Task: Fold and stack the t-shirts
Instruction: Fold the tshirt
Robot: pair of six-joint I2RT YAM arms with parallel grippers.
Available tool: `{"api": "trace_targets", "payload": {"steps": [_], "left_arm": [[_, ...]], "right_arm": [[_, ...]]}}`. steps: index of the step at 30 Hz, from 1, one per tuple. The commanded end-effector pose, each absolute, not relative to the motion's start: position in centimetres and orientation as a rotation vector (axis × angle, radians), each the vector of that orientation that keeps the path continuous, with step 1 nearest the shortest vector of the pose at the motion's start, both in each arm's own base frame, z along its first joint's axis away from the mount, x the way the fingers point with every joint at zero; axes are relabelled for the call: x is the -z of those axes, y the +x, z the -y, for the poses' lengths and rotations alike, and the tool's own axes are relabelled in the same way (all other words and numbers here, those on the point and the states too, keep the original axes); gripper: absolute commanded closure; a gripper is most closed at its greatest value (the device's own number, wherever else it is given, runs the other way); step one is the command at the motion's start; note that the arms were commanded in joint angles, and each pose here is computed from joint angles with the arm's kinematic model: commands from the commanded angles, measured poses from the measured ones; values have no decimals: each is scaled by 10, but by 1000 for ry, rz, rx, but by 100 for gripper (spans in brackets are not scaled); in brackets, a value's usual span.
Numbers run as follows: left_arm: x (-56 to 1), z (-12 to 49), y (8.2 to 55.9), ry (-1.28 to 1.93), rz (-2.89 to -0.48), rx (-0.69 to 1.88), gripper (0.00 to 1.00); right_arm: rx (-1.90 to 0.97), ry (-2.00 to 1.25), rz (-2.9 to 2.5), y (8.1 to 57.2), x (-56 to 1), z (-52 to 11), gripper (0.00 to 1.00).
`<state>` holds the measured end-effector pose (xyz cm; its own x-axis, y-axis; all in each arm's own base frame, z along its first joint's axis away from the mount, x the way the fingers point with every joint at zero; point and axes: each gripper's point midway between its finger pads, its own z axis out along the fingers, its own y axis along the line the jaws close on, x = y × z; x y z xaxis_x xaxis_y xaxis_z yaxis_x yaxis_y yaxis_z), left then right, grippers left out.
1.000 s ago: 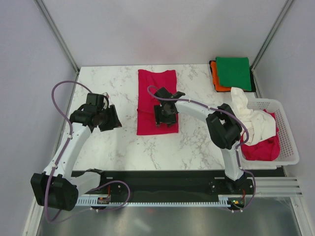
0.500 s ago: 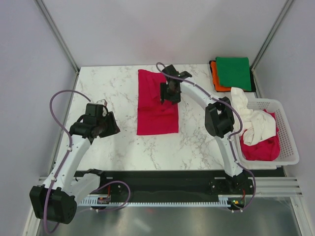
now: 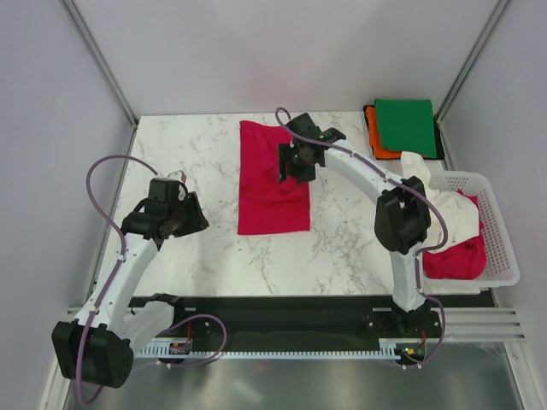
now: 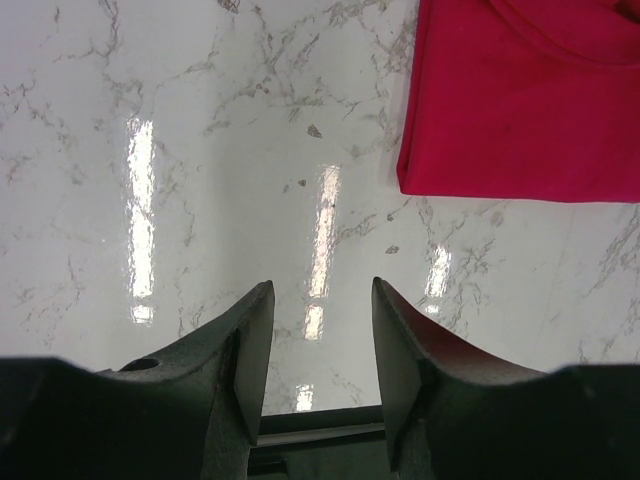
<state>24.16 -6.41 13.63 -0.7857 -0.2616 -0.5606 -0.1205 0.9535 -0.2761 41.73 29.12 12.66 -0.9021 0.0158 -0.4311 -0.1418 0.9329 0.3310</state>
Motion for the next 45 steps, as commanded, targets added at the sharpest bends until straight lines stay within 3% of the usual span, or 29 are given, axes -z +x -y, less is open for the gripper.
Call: {"api": "trace_targets", "payload": {"steps": [1, 6, 17, 23, 27, 31, 34, 35, 36, 38, 40, 45], "left_arm": [[-143, 65, 252, -275, -2431, 308, 50], [-143, 65, 251, -277, -2424, 307, 50], [-147, 63, 250, -285, -2405, 301, 50], [-147, 62, 250, -285, -2402, 300, 50], [-146, 62, 250, -286, -2405, 299, 50], [-146, 63, 250, -284, -2409, 304, 50], [-144, 66, 250, -269, -2417, 321, 49], [-144, 68, 251, -262, -2422, 330, 48], [-144, 73, 250, -243, -2429, 364, 45], [-143, 78, 251, -221, -2435, 398, 38], [-139, 89, 254, -221, -2448, 469, 31], [-119, 112, 257, -283, -2494, 632, 29]], "right_arm": [[-573, -218, -2608, 382, -138, -322, 34], [-554, -298, -2697, 351, -98, -339, 35], [-448, -342, -2786, 365, -43, -336, 34], [-497, -147, -2747, 430, -52, -305, 34], [-539, -18, -2606, 497, -96, -290, 33], [-539, 40, -2549, 515, -121, -272, 33], [-499, 22, -2563, 495, -126, -258, 33], [-475, 24, -2613, 479, -105, -250, 32], [-496, 17, -2575, 468, -126, -247, 32], [-505, 22, -2618, 436, -101, -236, 31], [-596, 27, -2570, 415, -120, -237, 30], [-725, 67, -2693, 335, -83, -232, 30]]}}
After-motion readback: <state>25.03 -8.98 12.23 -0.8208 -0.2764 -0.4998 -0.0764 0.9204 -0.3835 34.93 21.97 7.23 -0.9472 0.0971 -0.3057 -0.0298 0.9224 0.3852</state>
